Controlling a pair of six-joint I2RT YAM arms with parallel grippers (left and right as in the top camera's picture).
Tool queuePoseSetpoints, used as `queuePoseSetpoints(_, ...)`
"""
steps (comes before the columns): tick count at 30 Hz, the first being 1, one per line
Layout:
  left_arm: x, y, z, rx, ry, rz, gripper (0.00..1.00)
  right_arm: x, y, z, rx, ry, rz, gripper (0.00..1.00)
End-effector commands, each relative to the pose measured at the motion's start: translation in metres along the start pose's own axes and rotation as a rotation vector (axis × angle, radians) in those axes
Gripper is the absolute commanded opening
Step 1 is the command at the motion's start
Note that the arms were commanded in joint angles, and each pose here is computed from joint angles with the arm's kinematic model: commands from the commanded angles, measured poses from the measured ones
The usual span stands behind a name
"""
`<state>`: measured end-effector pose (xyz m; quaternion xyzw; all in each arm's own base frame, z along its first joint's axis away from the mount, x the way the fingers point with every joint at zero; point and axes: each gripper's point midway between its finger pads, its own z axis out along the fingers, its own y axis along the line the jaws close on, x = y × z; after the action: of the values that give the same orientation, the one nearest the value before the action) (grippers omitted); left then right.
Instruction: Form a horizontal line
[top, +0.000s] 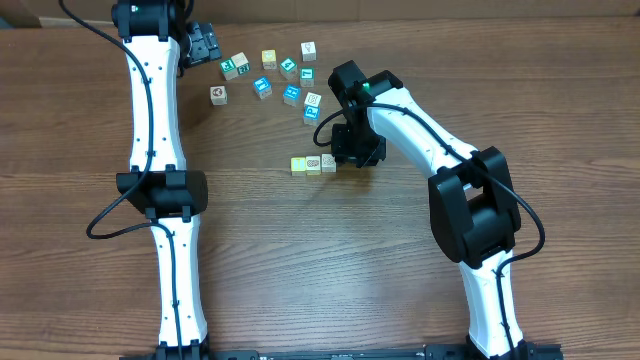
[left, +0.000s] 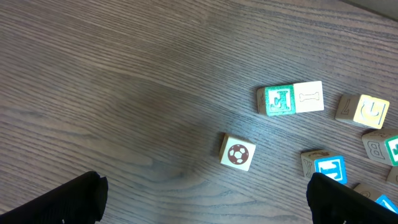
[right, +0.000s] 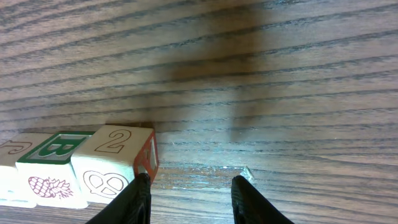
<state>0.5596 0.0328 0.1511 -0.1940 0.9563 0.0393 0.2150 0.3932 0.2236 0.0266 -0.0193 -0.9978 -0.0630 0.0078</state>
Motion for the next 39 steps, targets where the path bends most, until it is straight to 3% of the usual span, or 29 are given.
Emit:
queuePoseSetpoints(1, -0.010, 0.002, -0.019, 0.007, -0.048, 0.003, 1.00, -0.013, 0.008, -0.024, -0.015, -0.081, -0.019, 0.40)
queuePoseSetpoints(12, -0.010, 0.002, -0.019, 0.007, -0.048, 0.003, 0.99, -0.037, 0.008, -0.028, 0.004, -0.192, -0.023, 0.43)
queuePoseSetpoints(34, -0.010, 0.002, -0.019, 0.007, -0.048, 0.003, 1.00, -0.030, 0.013, -0.026, -0.027, -0.157, -0.028, 0.43)
queuePoseSetpoints(39, -0.010, 0.002, -0.019, 0.007, -0.048, 0.003, 1.00, -0.046, -0.002, -0.030, 0.043, -0.230, -0.011, 0.43)
